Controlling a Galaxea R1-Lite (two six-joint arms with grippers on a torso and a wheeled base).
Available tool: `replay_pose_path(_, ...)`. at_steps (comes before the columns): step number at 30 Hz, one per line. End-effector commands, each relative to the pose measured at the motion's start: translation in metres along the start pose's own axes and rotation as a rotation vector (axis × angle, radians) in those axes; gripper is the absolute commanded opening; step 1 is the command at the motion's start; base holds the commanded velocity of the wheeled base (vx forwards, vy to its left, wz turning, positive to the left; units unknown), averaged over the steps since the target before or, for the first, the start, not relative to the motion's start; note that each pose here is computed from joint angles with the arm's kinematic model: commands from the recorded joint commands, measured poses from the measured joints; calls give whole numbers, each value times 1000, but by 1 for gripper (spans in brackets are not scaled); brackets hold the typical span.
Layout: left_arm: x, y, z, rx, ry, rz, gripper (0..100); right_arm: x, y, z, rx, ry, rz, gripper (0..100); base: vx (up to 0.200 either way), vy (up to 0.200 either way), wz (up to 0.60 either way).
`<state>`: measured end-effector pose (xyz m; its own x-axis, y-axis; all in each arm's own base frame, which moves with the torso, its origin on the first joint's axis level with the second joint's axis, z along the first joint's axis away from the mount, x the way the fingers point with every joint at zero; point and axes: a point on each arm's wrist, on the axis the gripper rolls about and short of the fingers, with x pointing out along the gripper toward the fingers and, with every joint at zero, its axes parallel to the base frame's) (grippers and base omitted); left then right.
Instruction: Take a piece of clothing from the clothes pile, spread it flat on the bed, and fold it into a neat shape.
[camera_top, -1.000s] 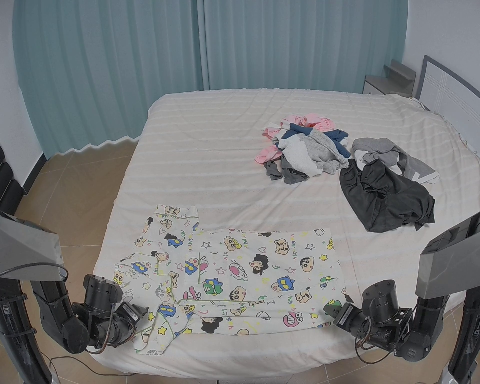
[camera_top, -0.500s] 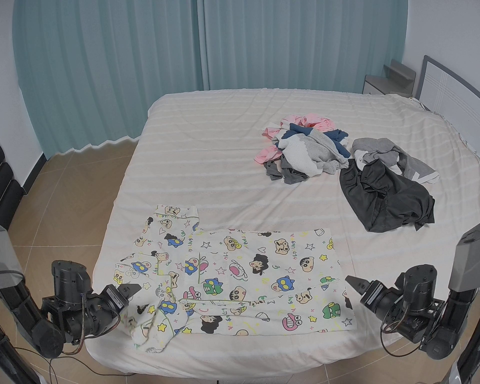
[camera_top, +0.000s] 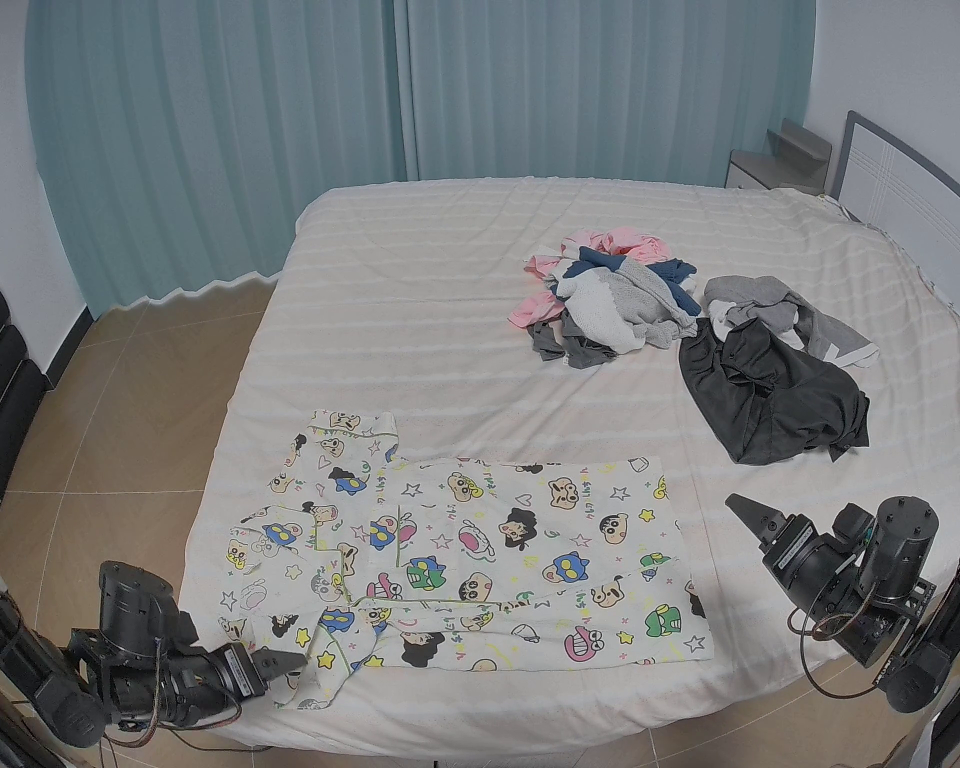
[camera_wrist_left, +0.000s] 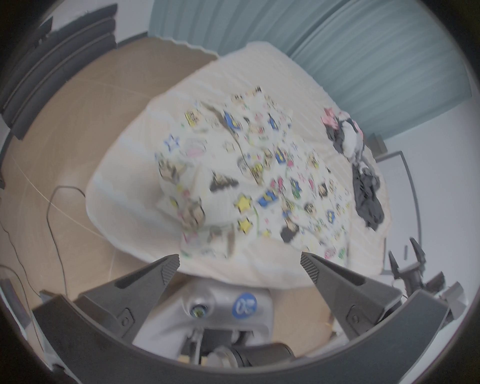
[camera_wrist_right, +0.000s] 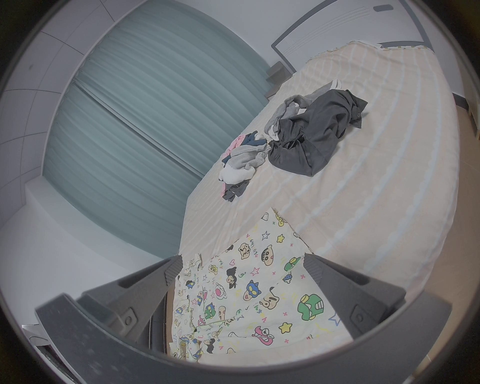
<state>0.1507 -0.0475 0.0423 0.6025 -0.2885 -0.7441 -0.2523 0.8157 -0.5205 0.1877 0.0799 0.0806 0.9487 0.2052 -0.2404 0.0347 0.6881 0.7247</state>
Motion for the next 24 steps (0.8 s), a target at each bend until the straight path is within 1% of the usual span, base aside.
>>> replay_pose_path(1,-23,-12,-22,-58,164,-151,100,-5,0,-2,0,30,18,100,0,0,0)
replay_pose_path(2,-23,-15,-21,-116,184,-167,100,-5,0,-2,1,31,19,100,0,0,0)
replay_pose_path(3,-21,-15,-21,-132,193,-160,100,-5,0,-2,-1,36,23,100,0,0,0)
replay_pose_path(6,-10,-16,-19,-141,203,-131,100,-5,1,-3,-1,40,25,100,0,0,0)
replay_pose_path(8,-1,-19,-12,-154,172,-150,100,-5,2,-4,-3,44,30,100,0,0,0)
replay_pose_path(10,4,-20,-9,-162,161,-150,100,-6,3,-5,-3,46,34,100,0,0,0)
replay_pose_path(11,14,-20,-5,-169,145,-151,100,-6,4,-5,-5,48,38,100,0,0,0)
replay_pose_path(12,21,-19,-4,-170,138,-142,100,-6,4,-6,-5,50,39,100,0,0,0)
replay_pose_path(14,23,-19,-4,-171,138,-138,100,-6,4,-6,-5,50,39,100,0,0,0)
replay_pose_path(15,42,-14,-7,-177,125,-76,100,-6,4,-6,-5,50,39,100,0,0,0)
replay_pose_path(18,60,-8,-8,-184,84,-16,100,-6,3,-6,-5,49,37,100,0,0,0)
replay_pose_path(20,64,-7,-8,-182,49,-17,100,-6,3,-6,-6,51,37,100,0,0,0)
replay_pose_path(22,65,-6,-11,-176,35,-22,100,-6,3,-6,-4,50,36,100,0,0,0)
replay_pose_path(24,66,-5,-13,-173,24,-3,100,-6,3,-6,-4,50,36,100,0,0,0)
